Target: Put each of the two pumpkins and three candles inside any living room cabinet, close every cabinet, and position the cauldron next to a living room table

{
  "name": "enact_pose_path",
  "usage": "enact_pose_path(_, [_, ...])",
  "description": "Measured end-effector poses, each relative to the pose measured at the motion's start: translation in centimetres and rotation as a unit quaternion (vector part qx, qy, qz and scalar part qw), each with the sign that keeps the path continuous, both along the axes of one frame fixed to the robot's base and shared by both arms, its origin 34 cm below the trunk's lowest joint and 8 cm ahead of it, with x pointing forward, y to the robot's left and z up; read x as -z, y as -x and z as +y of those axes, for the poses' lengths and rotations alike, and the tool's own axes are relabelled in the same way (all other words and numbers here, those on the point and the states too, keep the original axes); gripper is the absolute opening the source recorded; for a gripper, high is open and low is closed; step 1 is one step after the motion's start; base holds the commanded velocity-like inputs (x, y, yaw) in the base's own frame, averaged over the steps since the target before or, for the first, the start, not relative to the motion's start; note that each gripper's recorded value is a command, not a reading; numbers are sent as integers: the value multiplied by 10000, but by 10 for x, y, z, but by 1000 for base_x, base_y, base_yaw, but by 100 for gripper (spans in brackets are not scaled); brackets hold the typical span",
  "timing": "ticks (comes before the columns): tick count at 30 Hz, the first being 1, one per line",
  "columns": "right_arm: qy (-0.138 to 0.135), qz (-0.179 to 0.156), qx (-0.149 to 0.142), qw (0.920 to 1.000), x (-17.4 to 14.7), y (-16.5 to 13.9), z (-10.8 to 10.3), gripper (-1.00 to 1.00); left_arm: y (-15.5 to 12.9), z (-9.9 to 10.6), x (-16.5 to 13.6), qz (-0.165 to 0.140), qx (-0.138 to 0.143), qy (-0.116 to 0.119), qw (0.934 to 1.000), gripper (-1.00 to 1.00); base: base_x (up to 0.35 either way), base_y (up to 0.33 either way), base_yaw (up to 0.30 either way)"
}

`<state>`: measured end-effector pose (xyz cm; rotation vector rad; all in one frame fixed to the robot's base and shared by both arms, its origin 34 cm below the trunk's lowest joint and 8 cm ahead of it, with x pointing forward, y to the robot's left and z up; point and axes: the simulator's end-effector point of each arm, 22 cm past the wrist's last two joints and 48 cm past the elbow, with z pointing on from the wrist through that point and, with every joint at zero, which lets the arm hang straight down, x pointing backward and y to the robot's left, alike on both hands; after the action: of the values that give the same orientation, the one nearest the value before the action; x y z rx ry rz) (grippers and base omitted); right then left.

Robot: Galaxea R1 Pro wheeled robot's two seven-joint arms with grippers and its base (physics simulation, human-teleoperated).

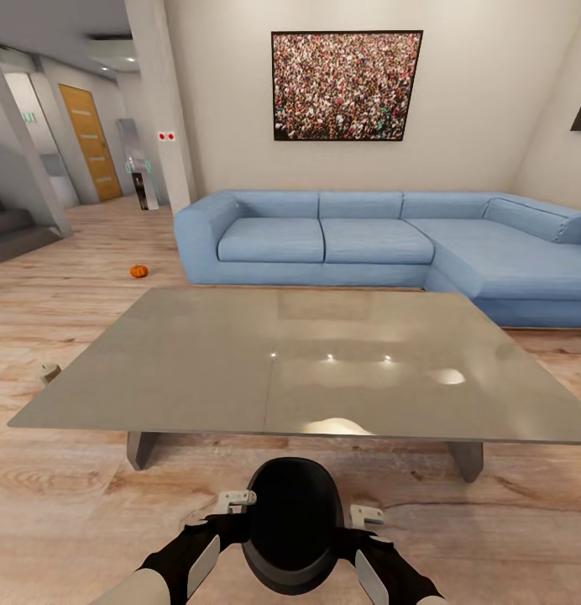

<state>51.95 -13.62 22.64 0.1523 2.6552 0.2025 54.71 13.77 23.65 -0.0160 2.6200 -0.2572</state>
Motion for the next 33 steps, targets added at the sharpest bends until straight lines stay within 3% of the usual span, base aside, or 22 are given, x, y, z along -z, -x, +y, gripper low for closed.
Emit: enact_pose_path(33, [-2,64,2,10000,6,4,0,-100,4,0,6,67,3,-2,10000,-100,23,0,0])
